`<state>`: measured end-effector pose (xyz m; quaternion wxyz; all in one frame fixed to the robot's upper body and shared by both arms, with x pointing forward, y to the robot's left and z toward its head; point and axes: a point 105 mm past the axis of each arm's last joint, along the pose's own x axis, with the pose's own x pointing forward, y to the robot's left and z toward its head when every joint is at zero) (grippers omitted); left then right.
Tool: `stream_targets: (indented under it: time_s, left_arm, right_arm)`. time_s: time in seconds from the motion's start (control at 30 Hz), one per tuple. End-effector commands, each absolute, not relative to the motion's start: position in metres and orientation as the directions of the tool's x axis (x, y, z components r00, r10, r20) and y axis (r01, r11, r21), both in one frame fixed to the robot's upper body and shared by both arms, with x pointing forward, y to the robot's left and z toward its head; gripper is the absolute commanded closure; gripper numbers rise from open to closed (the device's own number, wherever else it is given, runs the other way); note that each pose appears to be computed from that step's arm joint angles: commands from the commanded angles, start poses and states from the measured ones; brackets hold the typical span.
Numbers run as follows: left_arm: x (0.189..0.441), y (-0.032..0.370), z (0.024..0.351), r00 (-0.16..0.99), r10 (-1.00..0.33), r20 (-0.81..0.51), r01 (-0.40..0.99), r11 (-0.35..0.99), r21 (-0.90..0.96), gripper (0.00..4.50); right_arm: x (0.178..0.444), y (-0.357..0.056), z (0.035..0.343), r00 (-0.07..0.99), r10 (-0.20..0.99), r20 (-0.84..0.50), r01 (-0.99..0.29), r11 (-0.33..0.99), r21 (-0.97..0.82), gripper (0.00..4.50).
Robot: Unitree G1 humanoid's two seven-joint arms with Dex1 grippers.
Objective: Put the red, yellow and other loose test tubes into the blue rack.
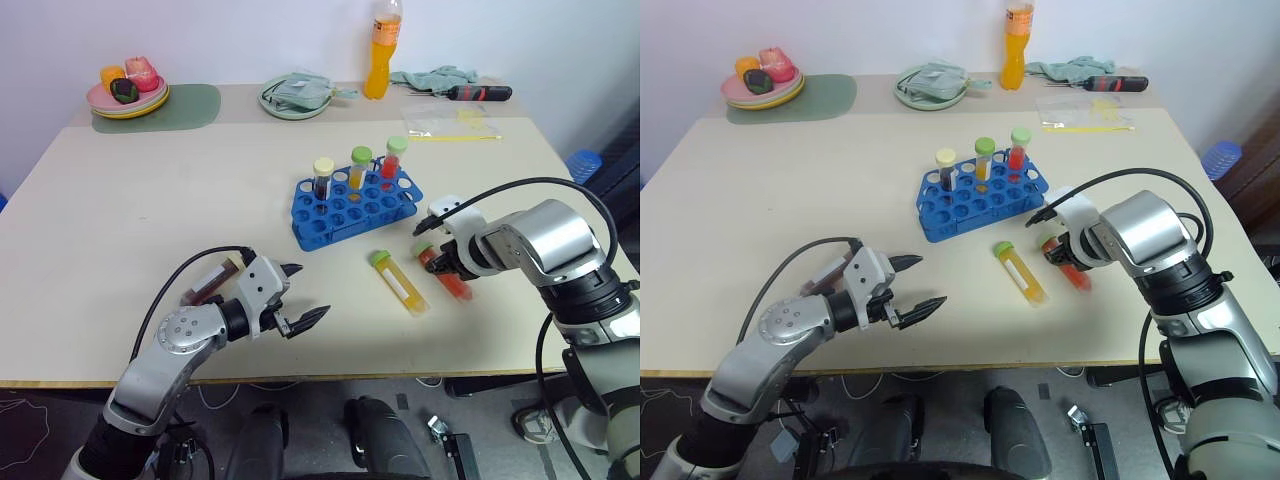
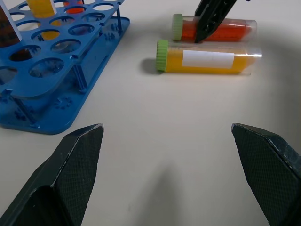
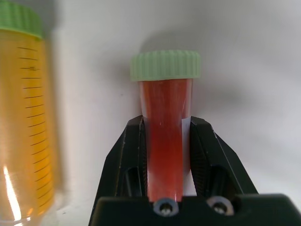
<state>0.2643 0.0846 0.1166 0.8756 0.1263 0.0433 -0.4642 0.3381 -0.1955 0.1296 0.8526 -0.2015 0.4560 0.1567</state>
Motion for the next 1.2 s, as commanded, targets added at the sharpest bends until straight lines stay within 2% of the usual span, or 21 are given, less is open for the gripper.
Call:
stream_targets:
  time_s: [0.03, 0.1, 0.2, 0.27, 0.33, 0.4, 0.57, 0.83, 1.2]
  left_arm:
    - [0.263, 0.087, 0.131, 0.574, -0.806, -0.145, 0.812, 0.535, 0.234, 0.00]
    - [0.266, 0.092, 0.132, 0.601, -0.788, -0.134, 0.791, 0.564, 0.236, 0.00]
    - [0.273, 0.098, 0.134, 0.641, -0.759, -0.110, 0.759, 0.606, 0.238, 0.00]
    - [0.282, 0.099, 0.137, 0.674, -0.735, -0.076, 0.730, 0.646, 0.223, 0.00]
    - [0.289, 0.098, 0.140, 0.687, -0.725, -0.051, 0.717, 0.663, 0.215, 0.00]
    - [0.294, 0.094, 0.145, 0.686, -0.726, -0.031, 0.714, 0.665, 0.219, 0.00]
    - [0.295, 0.086, 0.158, 0.676, -0.737, -0.006, 0.718, 0.657, 0.232, 0.00]
    - [0.292, 0.086, 0.170, 0.681, -0.733, -0.002, 0.712, 0.660, 0.240, 0.00]
    - [0.292, 0.087, 0.166, 0.683, -0.731, -0.005, 0.711, 0.663, 0.232, 0.00]
  right_arm:
    - [0.346, -0.196, 0.167, 0.695, 0.149, -0.703, -0.431, 0.869, -0.242, 3.77]
    - [0.358, -0.185, 0.198, 0.841, 0.266, -0.471, -0.418, 0.872, -0.254, 3.77]
    - [0.367, -0.175, 0.242, 0.932, 0.346, -0.112, -0.362, 0.912, -0.195, 3.77]
    - [0.374, -0.174, 0.262, 0.946, 0.307, 0.103, -0.302, 0.951, -0.060, 3.77]
    - [0.381, -0.166, 0.263, 0.939, 0.262, 0.225, -0.278, 0.960, 0.043, 3.77]
    - [0.391, -0.158, 0.252, 0.937, 0.192, 0.292, -0.228, 0.969, 0.096, 3.77]
    - [0.408, -0.144, 0.230, 0.933, 0.161, 0.323, -0.189, 0.980, 0.058, 3.77]
    - [0.428, -0.140, 0.214, 0.938, 0.147, 0.313, -0.172, 0.984, 0.052, 3.77]
    - [0.441, -0.139, 0.200, 0.945, 0.085, 0.317, -0.109, 0.992, 0.059, 3.77]
